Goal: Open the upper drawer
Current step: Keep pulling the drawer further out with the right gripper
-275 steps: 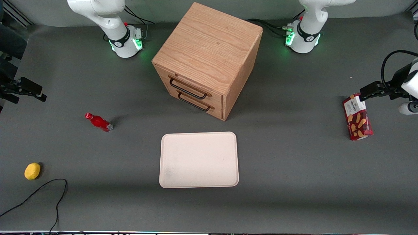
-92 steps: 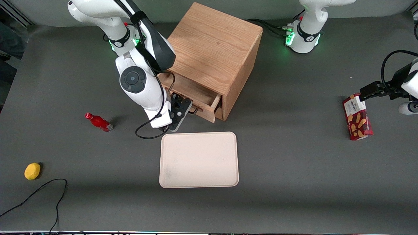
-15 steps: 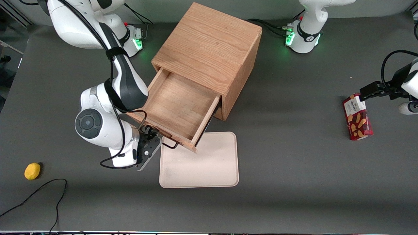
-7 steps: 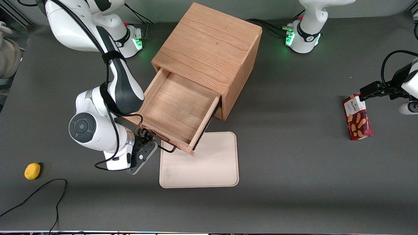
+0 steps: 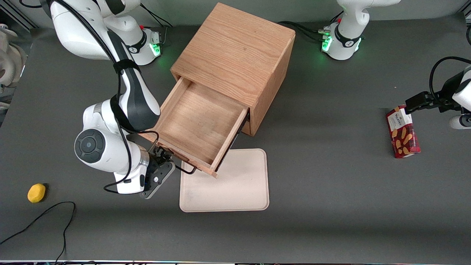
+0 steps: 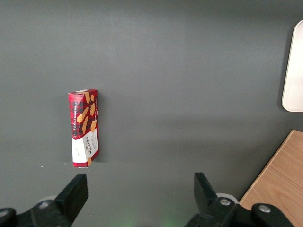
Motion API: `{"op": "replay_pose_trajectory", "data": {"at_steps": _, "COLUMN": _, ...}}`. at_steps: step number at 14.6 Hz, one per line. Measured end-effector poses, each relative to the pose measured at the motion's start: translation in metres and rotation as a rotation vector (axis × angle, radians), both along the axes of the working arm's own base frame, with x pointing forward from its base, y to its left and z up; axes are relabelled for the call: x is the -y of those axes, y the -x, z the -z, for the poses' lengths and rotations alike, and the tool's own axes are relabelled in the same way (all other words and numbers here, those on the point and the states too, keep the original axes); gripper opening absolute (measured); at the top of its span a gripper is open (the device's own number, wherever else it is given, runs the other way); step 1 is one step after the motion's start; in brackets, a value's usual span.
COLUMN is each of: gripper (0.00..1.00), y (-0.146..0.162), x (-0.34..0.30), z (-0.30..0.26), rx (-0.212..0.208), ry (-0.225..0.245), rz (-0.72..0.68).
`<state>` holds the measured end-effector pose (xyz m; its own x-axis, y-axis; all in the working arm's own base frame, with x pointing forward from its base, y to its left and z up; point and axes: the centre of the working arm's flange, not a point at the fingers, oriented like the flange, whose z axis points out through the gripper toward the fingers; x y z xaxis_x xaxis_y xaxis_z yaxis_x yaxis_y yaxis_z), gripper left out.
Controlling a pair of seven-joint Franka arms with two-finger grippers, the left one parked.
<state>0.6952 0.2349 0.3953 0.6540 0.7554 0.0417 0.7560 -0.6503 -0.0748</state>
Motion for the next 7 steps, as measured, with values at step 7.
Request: {"op": "replay_pose_trajectory", "data": {"at_steps": 7, "gripper": 1.00, "y": -0.0040, "x": 0.0051, "z": 0.0009, "rx": -0.006, "ry": 0.006, "rz": 0.007}}
